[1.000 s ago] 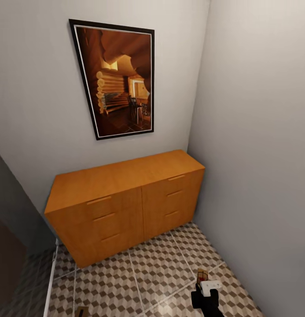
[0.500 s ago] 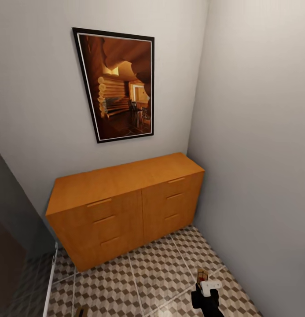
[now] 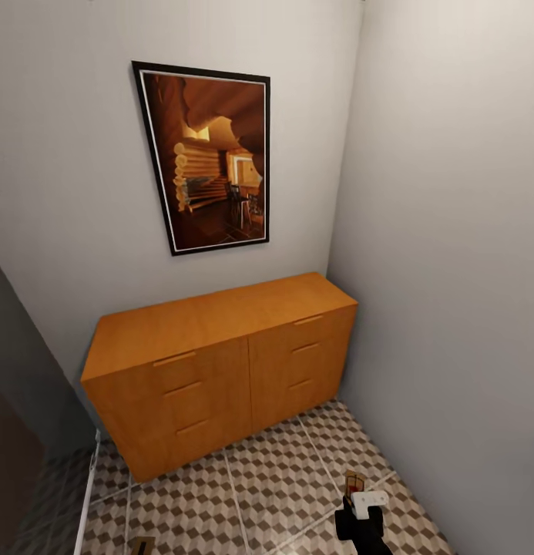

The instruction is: Take the four mousetraps from the cabinet in the bathroom and place them on the bathroom floor. Make sure all four end up on the same floor surface, and ensure that at least two of them are either under or directly next to the same bathroom sink.

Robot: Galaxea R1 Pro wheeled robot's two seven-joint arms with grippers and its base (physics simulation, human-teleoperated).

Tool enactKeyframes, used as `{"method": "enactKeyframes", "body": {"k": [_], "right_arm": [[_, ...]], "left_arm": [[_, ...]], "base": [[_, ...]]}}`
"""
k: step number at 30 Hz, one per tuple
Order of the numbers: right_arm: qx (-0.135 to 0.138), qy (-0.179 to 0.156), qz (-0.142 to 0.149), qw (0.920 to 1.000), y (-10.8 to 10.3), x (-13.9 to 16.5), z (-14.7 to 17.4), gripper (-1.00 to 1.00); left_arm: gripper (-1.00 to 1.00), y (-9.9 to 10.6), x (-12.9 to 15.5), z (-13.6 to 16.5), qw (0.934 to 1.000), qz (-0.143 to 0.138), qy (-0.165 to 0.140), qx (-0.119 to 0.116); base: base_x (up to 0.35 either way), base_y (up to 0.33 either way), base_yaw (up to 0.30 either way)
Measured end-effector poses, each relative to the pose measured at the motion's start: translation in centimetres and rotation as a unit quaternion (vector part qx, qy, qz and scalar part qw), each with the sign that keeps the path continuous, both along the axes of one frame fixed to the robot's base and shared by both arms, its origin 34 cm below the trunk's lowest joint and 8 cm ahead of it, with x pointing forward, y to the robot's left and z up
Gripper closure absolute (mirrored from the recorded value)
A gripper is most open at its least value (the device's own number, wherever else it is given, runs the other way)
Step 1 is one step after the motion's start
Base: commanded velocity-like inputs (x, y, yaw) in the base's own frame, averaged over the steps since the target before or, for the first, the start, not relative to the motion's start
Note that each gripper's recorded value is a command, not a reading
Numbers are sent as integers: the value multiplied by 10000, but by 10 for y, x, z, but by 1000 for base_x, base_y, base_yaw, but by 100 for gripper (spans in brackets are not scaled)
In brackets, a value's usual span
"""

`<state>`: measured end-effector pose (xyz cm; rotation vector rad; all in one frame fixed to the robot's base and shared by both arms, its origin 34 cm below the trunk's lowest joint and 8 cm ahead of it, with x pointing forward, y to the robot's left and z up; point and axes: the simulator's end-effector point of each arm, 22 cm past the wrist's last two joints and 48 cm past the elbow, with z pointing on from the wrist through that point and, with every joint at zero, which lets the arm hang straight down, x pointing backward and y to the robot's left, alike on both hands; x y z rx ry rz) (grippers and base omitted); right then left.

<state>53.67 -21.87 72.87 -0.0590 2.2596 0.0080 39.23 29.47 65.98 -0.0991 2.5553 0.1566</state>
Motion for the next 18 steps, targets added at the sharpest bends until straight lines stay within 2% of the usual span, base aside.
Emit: {"method": "enactKeyframes", "body": {"k": [12, 18], "right_arm": [[4, -9, 0, 10000, 0, 1, 1, 100], [1, -5, -4, 10000, 0, 1, 0, 100]], "left_arm": [[100, 1, 1, 0, 10000, 4, -8, 2], [100, 0, 1, 0, 10000, 4, -5, -1]], "base": [[-5, 0, 0], [-228, 0, 0]]}}
